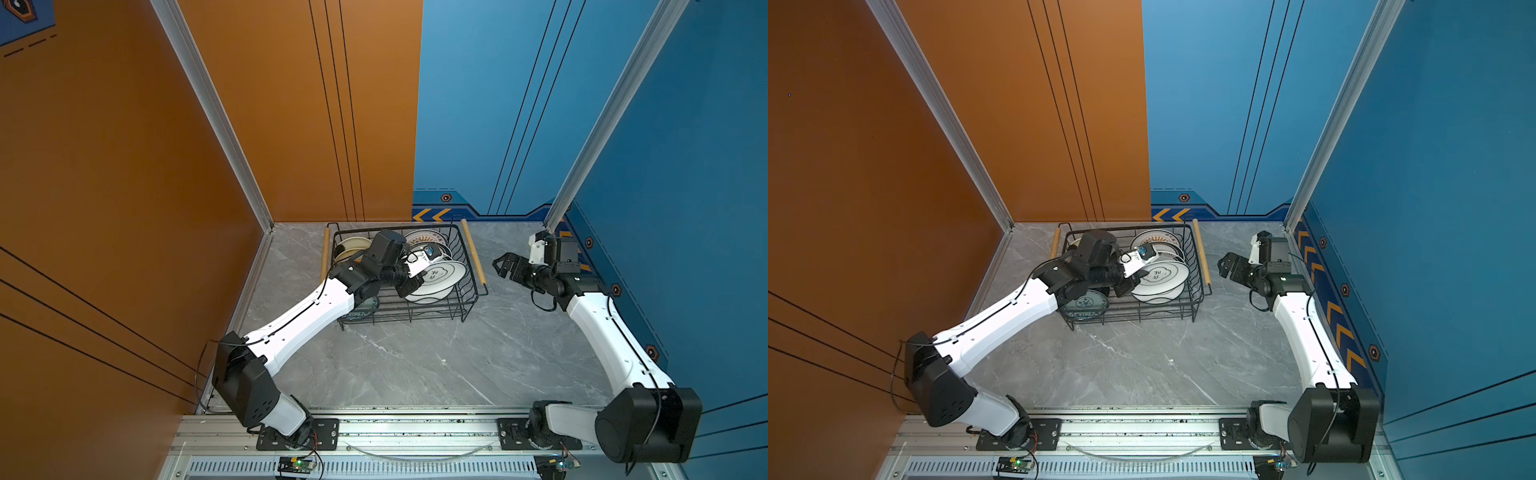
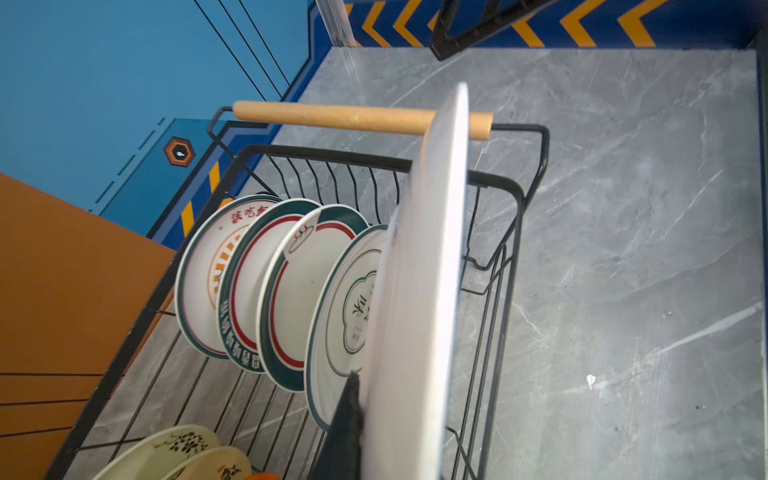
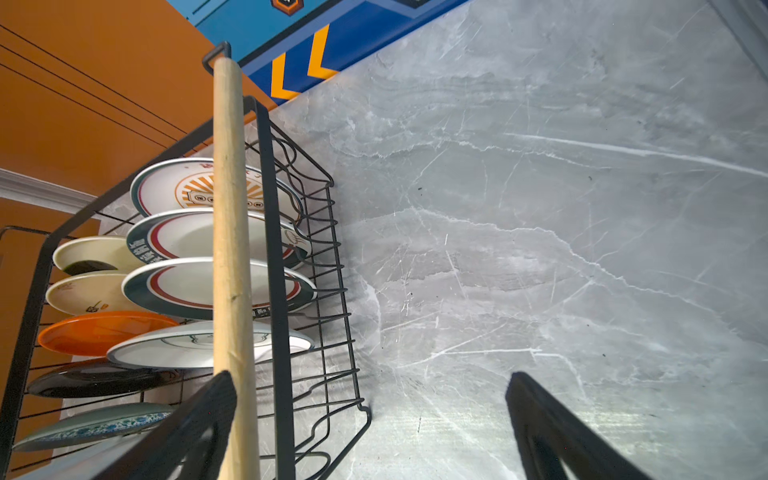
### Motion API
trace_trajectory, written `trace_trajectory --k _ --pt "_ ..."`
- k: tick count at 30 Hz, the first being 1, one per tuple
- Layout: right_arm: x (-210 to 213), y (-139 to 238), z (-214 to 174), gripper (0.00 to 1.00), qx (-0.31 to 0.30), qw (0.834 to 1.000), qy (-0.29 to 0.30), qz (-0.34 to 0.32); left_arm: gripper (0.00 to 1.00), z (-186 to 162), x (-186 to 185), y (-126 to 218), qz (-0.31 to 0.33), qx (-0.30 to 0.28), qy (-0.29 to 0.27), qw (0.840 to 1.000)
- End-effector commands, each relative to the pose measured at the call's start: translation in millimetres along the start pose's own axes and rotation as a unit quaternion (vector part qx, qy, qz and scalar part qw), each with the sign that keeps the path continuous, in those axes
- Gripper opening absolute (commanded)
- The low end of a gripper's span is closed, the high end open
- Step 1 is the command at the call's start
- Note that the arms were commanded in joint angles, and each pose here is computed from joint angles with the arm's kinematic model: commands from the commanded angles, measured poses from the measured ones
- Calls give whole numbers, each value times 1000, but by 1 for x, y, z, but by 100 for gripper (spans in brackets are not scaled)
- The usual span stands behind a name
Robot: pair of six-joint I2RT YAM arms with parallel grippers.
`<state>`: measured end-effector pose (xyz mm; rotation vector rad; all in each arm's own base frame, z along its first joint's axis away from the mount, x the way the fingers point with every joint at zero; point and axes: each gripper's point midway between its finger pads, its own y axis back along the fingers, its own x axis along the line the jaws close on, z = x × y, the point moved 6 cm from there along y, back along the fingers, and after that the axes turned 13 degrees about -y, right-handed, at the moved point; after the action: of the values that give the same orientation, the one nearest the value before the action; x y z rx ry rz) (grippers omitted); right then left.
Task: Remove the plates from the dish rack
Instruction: 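Lift the plate out with the left gripper while the right reaches toward it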
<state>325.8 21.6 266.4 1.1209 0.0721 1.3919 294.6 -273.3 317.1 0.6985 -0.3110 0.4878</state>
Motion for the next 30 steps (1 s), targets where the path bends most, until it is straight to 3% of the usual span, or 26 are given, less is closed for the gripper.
trace_trajectory --k 1,6,10,16,21,30 --pt "9 26 11 100 -33 999 -11 6 2 21 9 30 42 -44 70 996" --pt "19 51 9 100 -44 998 -19 36 5 30 6 62 42 -67 196 977" --pt "29 65 -2 100 -17 996 -20 82 0 25 2 74 34 -29 304 952" --pt "42 84 -31 100 31 982 -32 185 0 25 -26 80 39 -27 379 924" --pt "48 93 -55 100 77 962 -51 256 0 12 -45 93 61 -56 476 876" --pt "60 92 -112 100 148 941 -47 300 0 -28 -81 87 66 -82 547 831"
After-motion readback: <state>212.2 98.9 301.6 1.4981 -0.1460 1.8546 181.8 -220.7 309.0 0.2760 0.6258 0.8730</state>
